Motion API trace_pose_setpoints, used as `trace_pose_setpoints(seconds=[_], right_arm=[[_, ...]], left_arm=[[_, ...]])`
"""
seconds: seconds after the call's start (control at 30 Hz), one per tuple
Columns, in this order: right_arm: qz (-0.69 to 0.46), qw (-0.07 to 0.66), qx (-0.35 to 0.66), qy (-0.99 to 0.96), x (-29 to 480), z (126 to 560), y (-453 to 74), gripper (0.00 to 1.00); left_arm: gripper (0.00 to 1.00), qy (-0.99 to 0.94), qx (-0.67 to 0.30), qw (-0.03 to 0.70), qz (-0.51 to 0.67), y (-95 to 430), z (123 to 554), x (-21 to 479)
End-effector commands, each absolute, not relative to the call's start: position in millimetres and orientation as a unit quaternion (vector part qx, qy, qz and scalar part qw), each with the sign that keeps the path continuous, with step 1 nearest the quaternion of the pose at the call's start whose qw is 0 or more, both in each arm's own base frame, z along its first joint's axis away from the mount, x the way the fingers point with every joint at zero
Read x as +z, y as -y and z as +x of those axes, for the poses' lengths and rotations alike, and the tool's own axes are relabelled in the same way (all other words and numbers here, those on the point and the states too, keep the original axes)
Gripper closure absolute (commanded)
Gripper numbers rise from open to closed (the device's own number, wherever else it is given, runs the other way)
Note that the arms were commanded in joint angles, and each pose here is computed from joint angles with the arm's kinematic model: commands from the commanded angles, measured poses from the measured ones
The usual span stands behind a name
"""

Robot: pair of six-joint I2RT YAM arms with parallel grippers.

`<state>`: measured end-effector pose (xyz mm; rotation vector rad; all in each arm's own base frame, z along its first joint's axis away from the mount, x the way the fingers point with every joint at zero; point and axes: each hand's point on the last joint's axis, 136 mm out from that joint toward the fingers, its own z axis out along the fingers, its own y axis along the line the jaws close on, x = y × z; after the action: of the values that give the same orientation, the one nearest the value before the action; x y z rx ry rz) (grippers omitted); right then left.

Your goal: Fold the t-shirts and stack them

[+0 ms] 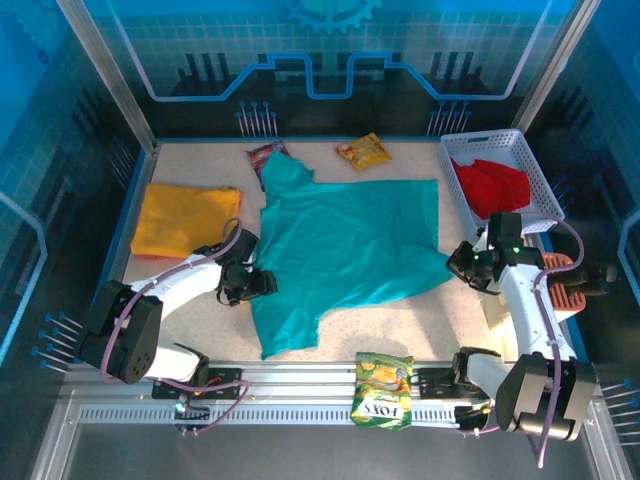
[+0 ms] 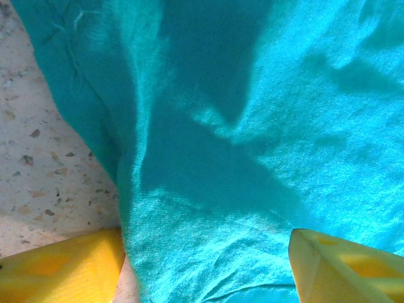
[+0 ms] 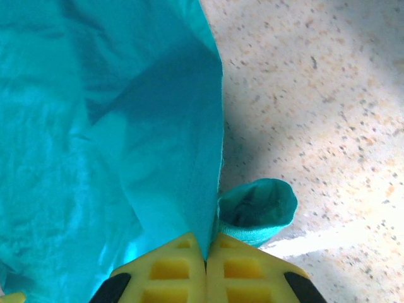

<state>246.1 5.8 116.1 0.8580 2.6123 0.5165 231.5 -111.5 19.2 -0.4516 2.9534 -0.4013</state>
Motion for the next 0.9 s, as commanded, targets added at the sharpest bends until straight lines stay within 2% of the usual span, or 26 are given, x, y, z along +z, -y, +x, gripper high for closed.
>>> trace_pose_setpoints(seconds=[0.0,0.17,0.23,0.4,0.43,0.53,0.63,0.7,0.73,0.87], right_arm=[[0.310,0.131,0.178,-0.925,109.5,225.5,-4.6,1.00],[0.330,0.125,0.165,-0.921,104.7,207.6,1.2,1.00],[0.343,0.135,0.152,-0.917,108.5,204.5,6.2,0.87],[0.356,0.154,0.128,-0.913,110.7,204.3,16.9,0.80],[0.359,0.156,0.125,-0.912,110.1,204.9,18.6,0.76],[0.355,0.165,0.150,-0.908,108.0,211.7,12.1,0.48],[0.351,0.169,0.189,-0.901,105.7,218.5,0.9,0.15],[0.340,0.176,0.214,-0.899,105.0,224.9,-6.3,0.08],[0.334,0.178,0.217,-0.900,104.2,226.4,-8.4,0.00],[0.303,0.185,0.216,-0.909,101.0,230.2,-15.2,0.00]], left_arm=[[0.29,-0.981,-0.126,0.064,-0.132,110.8,231.1,19.4],[0.29,-0.981,-0.125,0.060,-0.133,110.0,227.8,22.3],[0.29,-0.981,-0.128,0.058,-0.135,110.4,225.8,23.1],[0.29,-0.980,-0.133,0.044,-0.141,110.6,214.5,30.0],[0.29,-0.980,-0.135,0.045,-0.143,111.6,211.2,33.0],[0.29,-0.976,-0.140,0.046,-0.160,113.3,200.5,40.0],[0.29,-0.973,-0.143,0.041,-0.179,113.9,186.4,44.7],[0.30,-0.971,-0.141,0.034,-0.188,114.6,175.2,47.5],[0.30,-0.971,-0.140,0.029,-0.192,115.2,168.5,48.6],[0.31,-0.966,-0.136,0.006,-0.219,118.4,140.8,49.2]])
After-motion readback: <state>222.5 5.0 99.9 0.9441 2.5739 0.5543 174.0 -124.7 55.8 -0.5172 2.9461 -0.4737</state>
